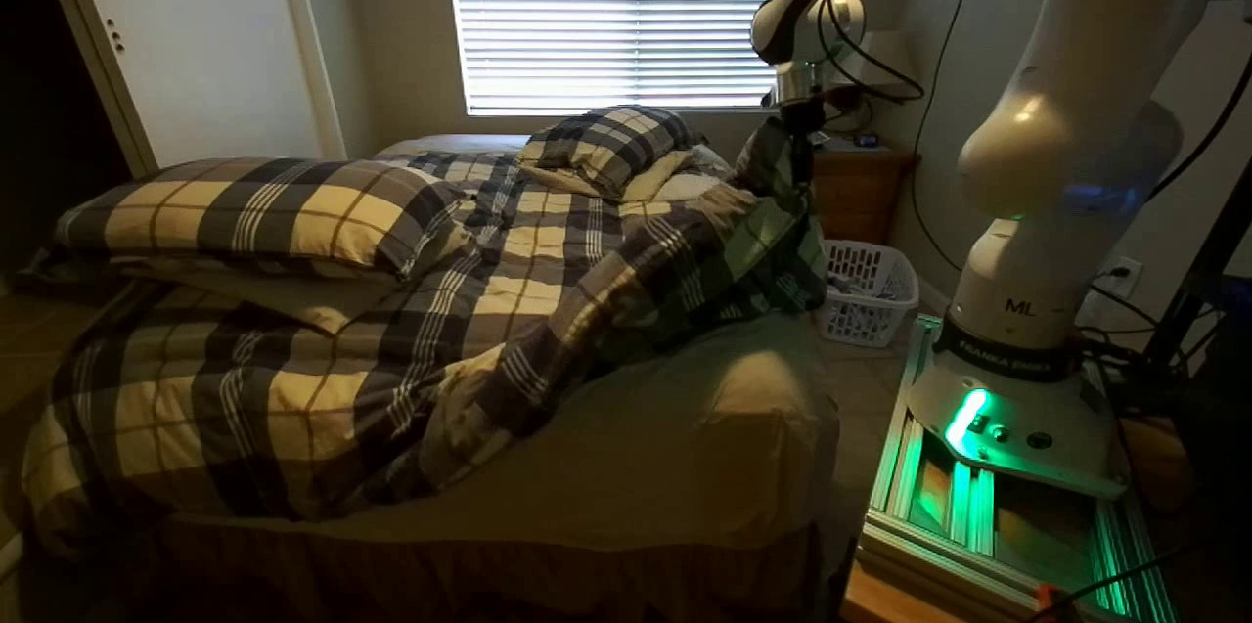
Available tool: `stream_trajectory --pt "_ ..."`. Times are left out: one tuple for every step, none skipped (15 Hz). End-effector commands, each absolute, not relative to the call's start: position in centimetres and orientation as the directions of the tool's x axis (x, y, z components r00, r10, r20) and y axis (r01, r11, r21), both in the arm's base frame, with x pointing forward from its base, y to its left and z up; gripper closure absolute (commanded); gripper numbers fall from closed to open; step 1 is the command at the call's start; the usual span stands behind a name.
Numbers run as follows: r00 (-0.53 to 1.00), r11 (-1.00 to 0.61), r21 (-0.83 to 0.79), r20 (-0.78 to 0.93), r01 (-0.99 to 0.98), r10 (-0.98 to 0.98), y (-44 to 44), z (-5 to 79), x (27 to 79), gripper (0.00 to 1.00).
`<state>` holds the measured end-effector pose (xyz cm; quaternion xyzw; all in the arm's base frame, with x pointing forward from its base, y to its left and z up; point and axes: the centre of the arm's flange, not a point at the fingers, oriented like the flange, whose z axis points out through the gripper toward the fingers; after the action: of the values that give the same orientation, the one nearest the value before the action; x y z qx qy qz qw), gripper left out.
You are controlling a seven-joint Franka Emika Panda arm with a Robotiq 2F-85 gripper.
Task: Fix the bed cover
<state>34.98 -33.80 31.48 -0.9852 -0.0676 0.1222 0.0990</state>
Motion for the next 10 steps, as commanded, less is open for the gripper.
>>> stream_trajectory --pt "0.933 -0.969 -0.201 -0.296 0.147 0.203 -32.4 32.4 31.2 0.97" --pt "0.922 -0.966 -0.205 -0.32 0.157 0.218 -32.2 32.3 30.6 0.96" --pt "0.911 -0.962 -0.216 -0.341 0.165 0.233 -31.8 31.9 30.1 0.97" --pt "0.898 -0.956 -0.234 -0.359 0.176 0.253 -31.5 31.7 29.4 0.97" --pt "0.885 -0.946 -0.258 -0.369 0.194 0.282 -31.2 31.5 28.7 0.97" --pt "0.873 -0.939 -0.279 -0.383 0.202 0.301 -30.7 31.1 28.2 0.96" --pt "0.864 -0.938 -0.287 -0.402 0.195 0.303 -30.4 30.7 27.7 0.97" --pt "0.861 -0.934 -0.3 -0.406 0.192 0.307 -30.0 30.5 27.3 0.97" --pt "0.853 -0.93 -0.313 -0.417 0.19 0.315 -29.6 30.4 26.5 0.96" --pt "0.844 -0.927 -0.326 -0.429 0.188 0.322 -29.4 30.2 25.8 0.97"
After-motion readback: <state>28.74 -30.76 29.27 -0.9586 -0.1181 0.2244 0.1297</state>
